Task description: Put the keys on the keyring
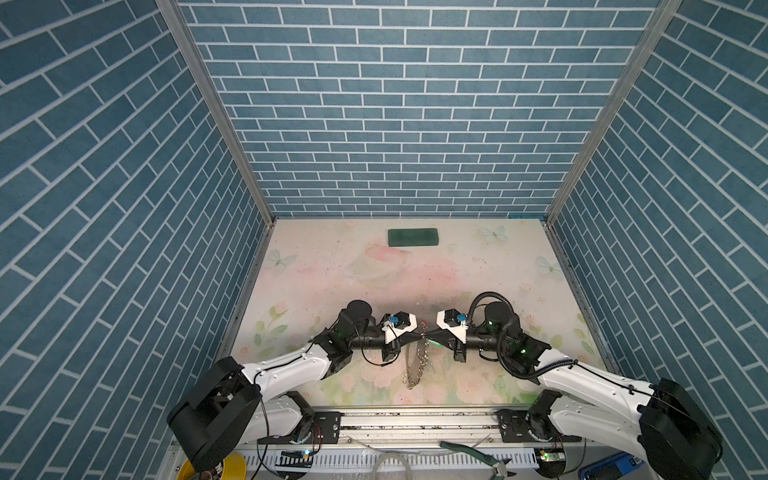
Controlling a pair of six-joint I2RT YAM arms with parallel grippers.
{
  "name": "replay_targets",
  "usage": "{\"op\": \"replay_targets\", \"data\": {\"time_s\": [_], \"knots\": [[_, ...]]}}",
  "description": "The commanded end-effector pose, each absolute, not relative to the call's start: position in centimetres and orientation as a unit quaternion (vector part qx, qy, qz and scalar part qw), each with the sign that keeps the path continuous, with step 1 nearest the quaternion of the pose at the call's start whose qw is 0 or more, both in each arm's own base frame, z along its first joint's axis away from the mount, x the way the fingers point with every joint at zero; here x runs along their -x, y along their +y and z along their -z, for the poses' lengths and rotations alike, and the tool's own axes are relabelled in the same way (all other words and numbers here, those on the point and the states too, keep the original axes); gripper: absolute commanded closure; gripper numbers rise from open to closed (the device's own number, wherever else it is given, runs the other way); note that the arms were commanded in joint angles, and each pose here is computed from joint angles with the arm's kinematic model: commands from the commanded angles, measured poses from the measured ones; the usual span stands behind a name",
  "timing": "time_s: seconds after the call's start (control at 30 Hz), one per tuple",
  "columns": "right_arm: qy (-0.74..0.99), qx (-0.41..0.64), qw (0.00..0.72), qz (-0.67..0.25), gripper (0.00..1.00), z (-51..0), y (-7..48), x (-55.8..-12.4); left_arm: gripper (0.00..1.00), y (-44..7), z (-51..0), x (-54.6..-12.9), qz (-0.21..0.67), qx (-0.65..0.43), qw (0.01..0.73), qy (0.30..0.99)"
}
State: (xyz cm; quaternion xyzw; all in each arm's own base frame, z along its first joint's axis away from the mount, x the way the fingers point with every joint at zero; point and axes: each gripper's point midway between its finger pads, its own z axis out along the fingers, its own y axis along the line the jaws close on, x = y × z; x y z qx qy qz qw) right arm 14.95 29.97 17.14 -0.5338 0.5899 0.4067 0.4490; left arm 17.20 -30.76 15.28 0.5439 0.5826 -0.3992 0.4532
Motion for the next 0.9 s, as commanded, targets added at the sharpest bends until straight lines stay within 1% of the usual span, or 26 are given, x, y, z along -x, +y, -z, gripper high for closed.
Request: {"op": "replay_targets", "data": {"time_s": [0.0,0.3,0.53,0.87], "knots": [[0.519,0.542,0.503,-0.428,1.0,-21.5,31.1,-14.2,1.0,-31.5,-14.9,-15.4,0.417,-0.567,0.423,0.571],[0.507,0.552,0.498,-0.436,1.0,-21.9,31.0,-13.5,1.0,-31.3,-14.7,-16.1,0.397,-0.562,0.432,0.583],[0.53,0.536,0.509,-0.416,1.0,-21.9,30.7,-14.5,1.0,-31.3,-14.6,-16.2,0.397,-0.562,0.431,0.585],[0.497,0.541,0.515,-0.442,1.0,-22.8,30.5,-13.1,1.0,-31.3,-14.5,-16.5,0.391,-0.559,0.428,0.593]]}}
